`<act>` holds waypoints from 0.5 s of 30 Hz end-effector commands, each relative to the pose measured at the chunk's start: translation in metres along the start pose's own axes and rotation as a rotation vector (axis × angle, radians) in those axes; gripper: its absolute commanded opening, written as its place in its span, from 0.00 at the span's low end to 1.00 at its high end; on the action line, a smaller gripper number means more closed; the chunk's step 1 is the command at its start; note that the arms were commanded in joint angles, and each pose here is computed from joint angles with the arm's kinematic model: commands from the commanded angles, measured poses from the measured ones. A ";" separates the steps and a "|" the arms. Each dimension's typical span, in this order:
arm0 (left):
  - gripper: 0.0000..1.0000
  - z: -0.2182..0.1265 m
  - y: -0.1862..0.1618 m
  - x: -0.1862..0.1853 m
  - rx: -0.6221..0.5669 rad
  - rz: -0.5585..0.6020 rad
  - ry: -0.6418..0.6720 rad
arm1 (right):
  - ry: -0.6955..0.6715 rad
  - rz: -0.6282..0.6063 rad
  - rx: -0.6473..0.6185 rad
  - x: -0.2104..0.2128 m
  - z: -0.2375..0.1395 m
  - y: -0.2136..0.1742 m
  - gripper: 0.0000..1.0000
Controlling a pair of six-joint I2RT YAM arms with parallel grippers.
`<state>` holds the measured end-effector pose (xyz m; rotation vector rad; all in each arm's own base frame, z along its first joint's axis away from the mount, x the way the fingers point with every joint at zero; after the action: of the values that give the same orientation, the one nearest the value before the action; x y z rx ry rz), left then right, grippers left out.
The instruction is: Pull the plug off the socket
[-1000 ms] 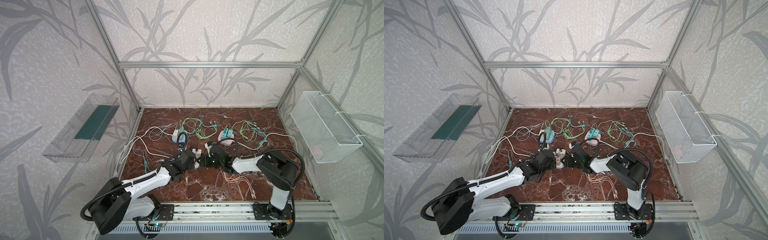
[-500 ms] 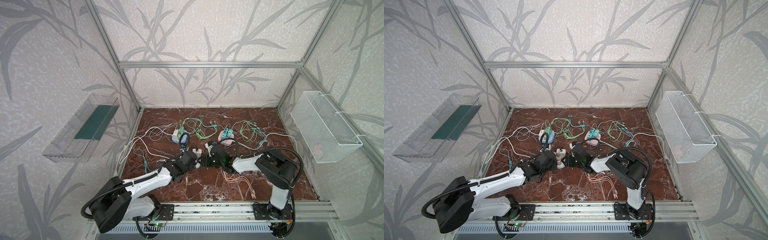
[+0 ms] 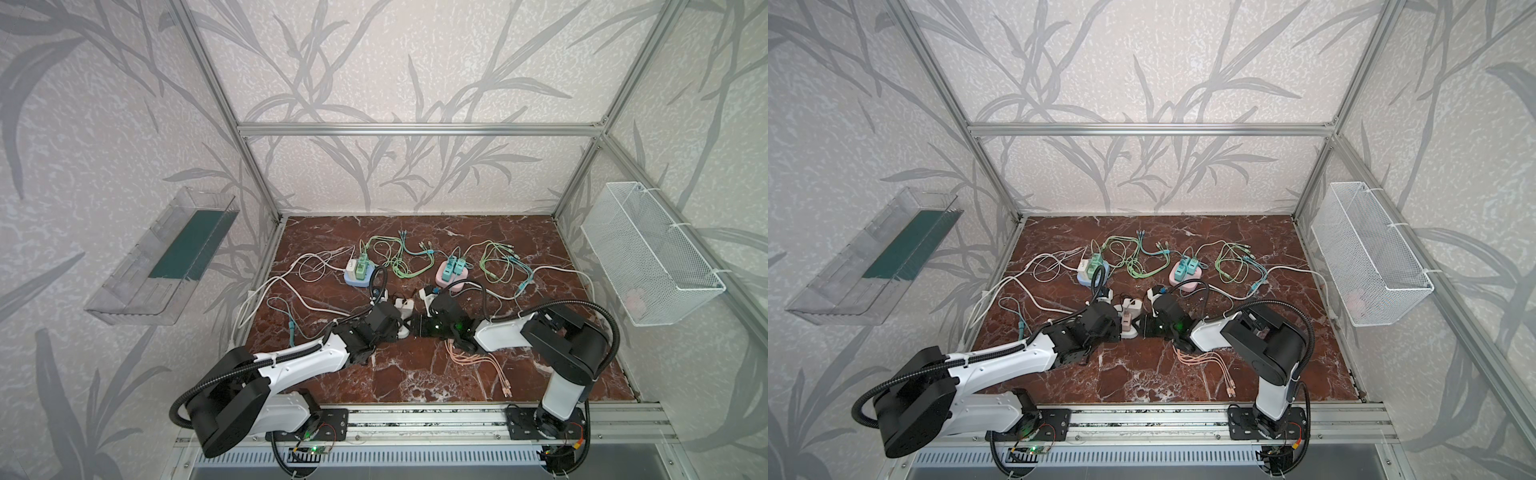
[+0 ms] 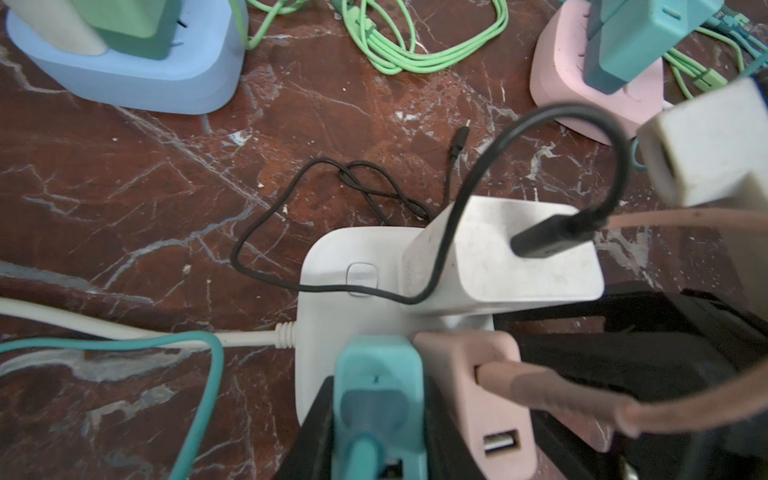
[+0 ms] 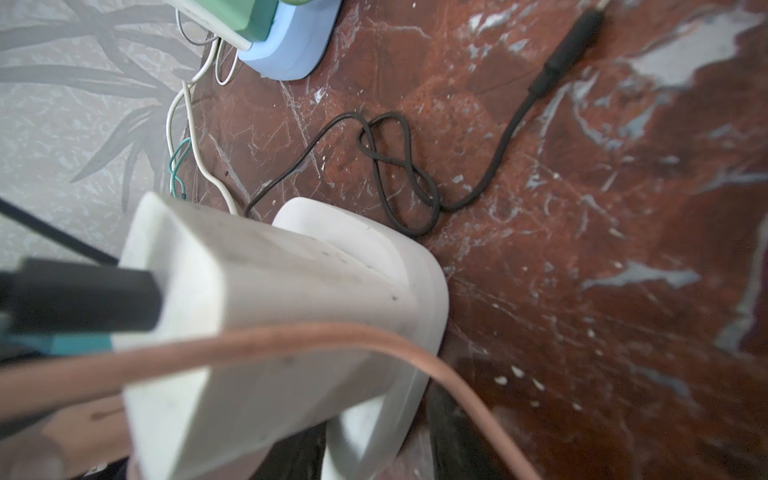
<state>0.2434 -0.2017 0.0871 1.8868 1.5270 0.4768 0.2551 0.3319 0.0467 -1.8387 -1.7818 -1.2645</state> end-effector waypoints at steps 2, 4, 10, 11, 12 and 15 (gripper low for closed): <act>0.20 -0.008 0.023 -0.039 -0.058 0.004 -0.135 | -0.087 -0.007 0.047 -0.027 -0.009 -0.022 0.39; 0.20 -0.009 0.025 -0.039 -0.056 0.003 -0.131 | -0.103 -0.011 0.045 -0.032 -0.012 -0.023 0.39; 0.20 -0.015 0.030 -0.037 -0.077 -0.020 -0.121 | -0.178 -0.026 0.040 -0.045 -0.016 -0.022 0.39; 0.19 -0.016 0.031 -0.036 -0.079 -0.018 -0.116 | -0.182 -0.017 0.038 -0.048 -0.017 -0.021 0.39; 0.19 -0.017 0.031 -0.034 -0.083 -0.017 -0.108 | -0.186 -0.001 0.037 -0.052 -0.019 -0.020 0.39; 0.19 -0.020 0.031 -0.030 -0.103 -0.020 -0.101 | -0.203 0.019 0.037 -0.062 -0.023 -0.018 0.39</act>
<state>0.2384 -0.2129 0.0924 1.8997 1.4930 0.4528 0.2525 0.3114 0.0452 -1.8821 -1.7986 -1.2745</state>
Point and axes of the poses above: each gripper's point midway between its finger pads, its own z axis out along the fingers, its own x axis along the line the jaws close on, y = z × x, the point moved 2 cm from there along -z, back along the fingers, and after that the axes turned 9 degrees about z, right-handed, at the moved point
